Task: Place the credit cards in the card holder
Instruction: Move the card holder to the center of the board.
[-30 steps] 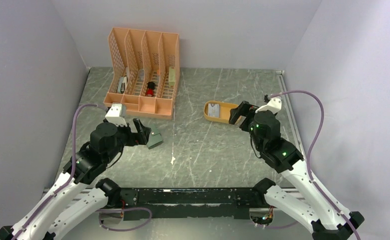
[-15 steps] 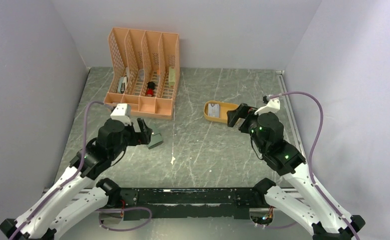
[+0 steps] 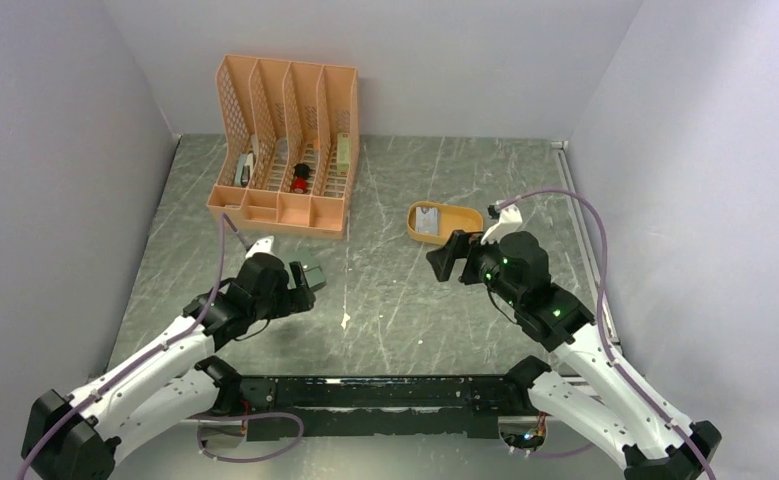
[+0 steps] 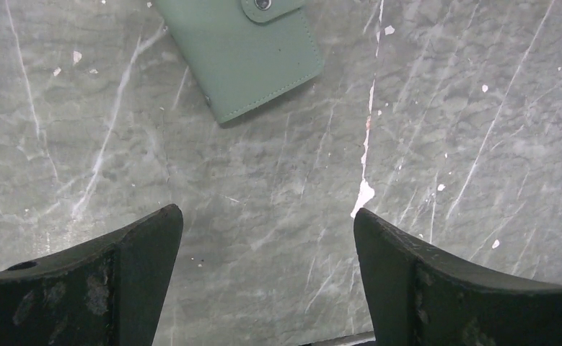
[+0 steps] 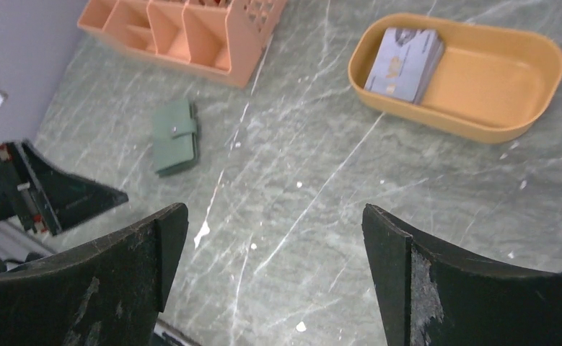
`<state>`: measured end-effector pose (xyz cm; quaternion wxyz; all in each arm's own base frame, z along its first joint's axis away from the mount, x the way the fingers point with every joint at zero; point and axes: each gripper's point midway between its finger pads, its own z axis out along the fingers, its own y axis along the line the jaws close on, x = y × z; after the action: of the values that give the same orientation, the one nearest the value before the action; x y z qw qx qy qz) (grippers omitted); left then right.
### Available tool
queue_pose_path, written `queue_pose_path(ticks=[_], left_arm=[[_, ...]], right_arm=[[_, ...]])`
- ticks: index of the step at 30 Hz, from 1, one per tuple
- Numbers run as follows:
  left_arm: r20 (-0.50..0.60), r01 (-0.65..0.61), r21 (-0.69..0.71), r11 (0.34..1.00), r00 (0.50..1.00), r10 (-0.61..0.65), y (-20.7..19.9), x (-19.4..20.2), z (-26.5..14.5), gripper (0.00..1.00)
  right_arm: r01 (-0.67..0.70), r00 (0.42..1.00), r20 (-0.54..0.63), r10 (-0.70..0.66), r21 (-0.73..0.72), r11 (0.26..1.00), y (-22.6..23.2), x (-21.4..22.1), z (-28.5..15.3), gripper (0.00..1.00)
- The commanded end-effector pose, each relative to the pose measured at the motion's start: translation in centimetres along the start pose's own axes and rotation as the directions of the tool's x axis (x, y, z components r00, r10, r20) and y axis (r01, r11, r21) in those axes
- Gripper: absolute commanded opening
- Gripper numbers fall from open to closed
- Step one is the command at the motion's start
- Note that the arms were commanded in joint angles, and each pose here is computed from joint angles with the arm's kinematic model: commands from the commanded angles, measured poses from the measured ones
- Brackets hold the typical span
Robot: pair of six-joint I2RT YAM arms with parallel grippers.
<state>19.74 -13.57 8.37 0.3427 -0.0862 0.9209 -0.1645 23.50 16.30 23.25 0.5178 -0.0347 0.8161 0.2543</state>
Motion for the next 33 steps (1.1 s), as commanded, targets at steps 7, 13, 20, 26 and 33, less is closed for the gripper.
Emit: queue_pose_path(ticks=[7, 13, 20, 26, 33], left_arm=[[0.034, 0.043, -0.079, 0.996, 0.999, -0.041, -0.6, -2.0, 1.9, 0.95], [0.08, 0.055, -0.142, 0.988, 0.996, -0.044, -1.0, -4.1, 3.7, 0.96], [-0.023, 0.133, -0.122, 0.984, 0.99, -0.136, -0.5, -3.8, 7.4, 0.9], [-0.035, 0.209, -0.113, 0.971, 0.976, -0.214, 0.8, -3.9, 8.3, 0.9], [-0.052, 0.202, -0.114, 0.973, 0.977, -0.209, 1.4, -3.3, 9.4, 0.82]], right_arm=[[-0.041, 0.997, -0.066, 0.034, -0.115, 0.993, 1.5, 2.7, 0.4, 0.93], [-0.043, 0.997, -0.069, 0.034, -0.123, 0.991, 1.8, 2.6, 0.3, 0.93], [-0.053, 0.996, -0.074, 0.043, -0.132, 0.99, 2.0, 2.6, -0.2, 0.92], [-0.065, 0.996, -0.069, 0.055, -0.157, 0.985, 2.6, 2.1, -1.0, 0.92], [-0.08, 0.995, -0.075, 0.069, -0.166, 0.983, 2.8, 2.0, -1.3, 0.91]])
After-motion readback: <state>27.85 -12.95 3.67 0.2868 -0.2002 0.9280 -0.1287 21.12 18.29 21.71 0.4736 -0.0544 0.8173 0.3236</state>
